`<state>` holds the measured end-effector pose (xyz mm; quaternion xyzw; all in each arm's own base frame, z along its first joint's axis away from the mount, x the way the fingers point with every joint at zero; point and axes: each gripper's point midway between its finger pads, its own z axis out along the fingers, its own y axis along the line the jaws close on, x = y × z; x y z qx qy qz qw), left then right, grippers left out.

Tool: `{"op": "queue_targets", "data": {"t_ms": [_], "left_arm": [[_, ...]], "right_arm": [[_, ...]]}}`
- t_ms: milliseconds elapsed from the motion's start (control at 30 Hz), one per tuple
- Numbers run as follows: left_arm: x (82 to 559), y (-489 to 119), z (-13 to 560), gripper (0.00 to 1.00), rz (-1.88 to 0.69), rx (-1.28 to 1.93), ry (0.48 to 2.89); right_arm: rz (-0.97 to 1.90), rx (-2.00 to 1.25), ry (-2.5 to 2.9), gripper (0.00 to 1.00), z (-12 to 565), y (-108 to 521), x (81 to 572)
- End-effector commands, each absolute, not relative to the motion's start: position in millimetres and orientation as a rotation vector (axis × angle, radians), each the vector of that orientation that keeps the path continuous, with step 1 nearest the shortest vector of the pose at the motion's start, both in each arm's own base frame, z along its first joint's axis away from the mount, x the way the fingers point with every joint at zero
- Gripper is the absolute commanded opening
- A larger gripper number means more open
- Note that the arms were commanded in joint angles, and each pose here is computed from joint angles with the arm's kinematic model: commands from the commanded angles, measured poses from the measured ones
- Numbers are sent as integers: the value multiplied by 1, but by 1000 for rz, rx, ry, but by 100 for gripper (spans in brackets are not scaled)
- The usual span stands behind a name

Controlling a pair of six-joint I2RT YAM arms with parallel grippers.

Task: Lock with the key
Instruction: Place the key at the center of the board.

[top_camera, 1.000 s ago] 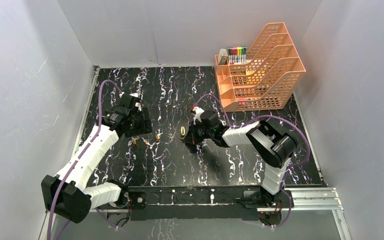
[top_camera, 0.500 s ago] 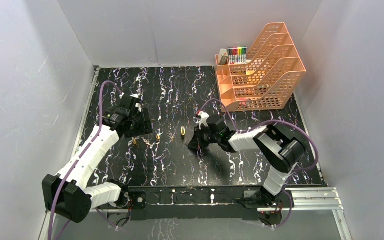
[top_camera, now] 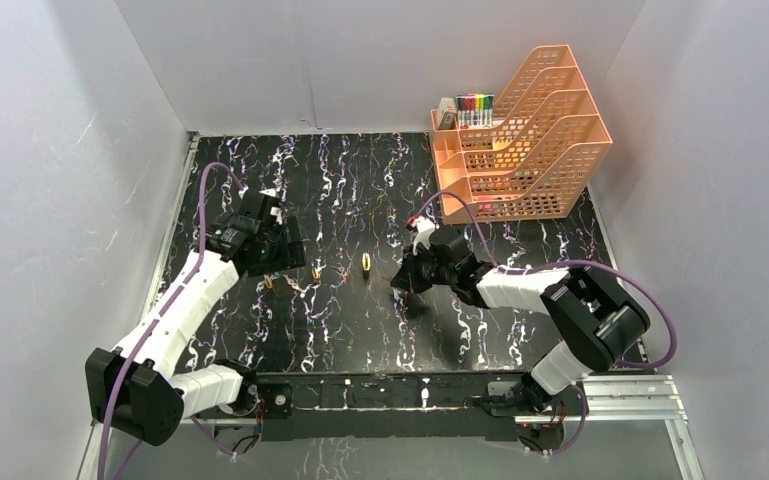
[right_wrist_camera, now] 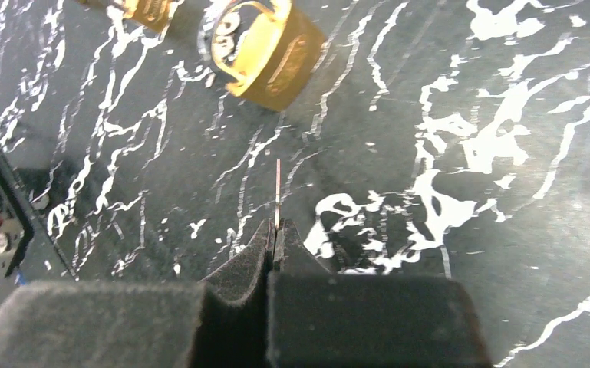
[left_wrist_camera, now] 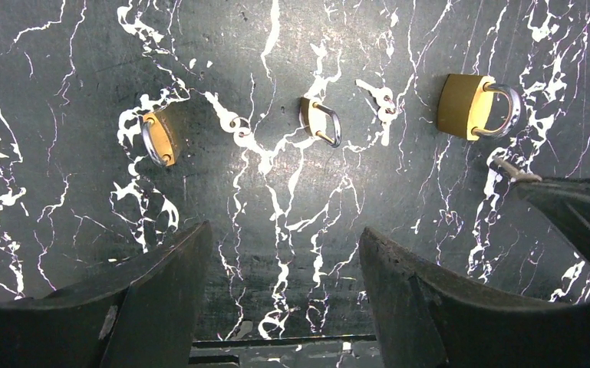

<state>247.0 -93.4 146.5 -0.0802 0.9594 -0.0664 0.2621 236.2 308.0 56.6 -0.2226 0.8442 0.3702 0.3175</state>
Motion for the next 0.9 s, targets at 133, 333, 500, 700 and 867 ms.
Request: {"op": "queue_targets", "data": {"t_ms": [133,333,500,700,867], "left_arm": [[241,-84,151,70,-151,-193,2586],[243,-84,152,70,-158,-192,2583],[242,-83,153,70,-153,-185,2587],[243,-83,153,70,-153,-184,2584],[244,-86,151,70,-172,-184,2590]], "right_arm": [[889,-515,2181,0,72,300,285],[903,-543,2196,0,70,309,300],[902,-541,2222,0,62,311,302],[885,-526,2236,2,56,309,302],[875,-527,2247,18,54,308,303]]}}
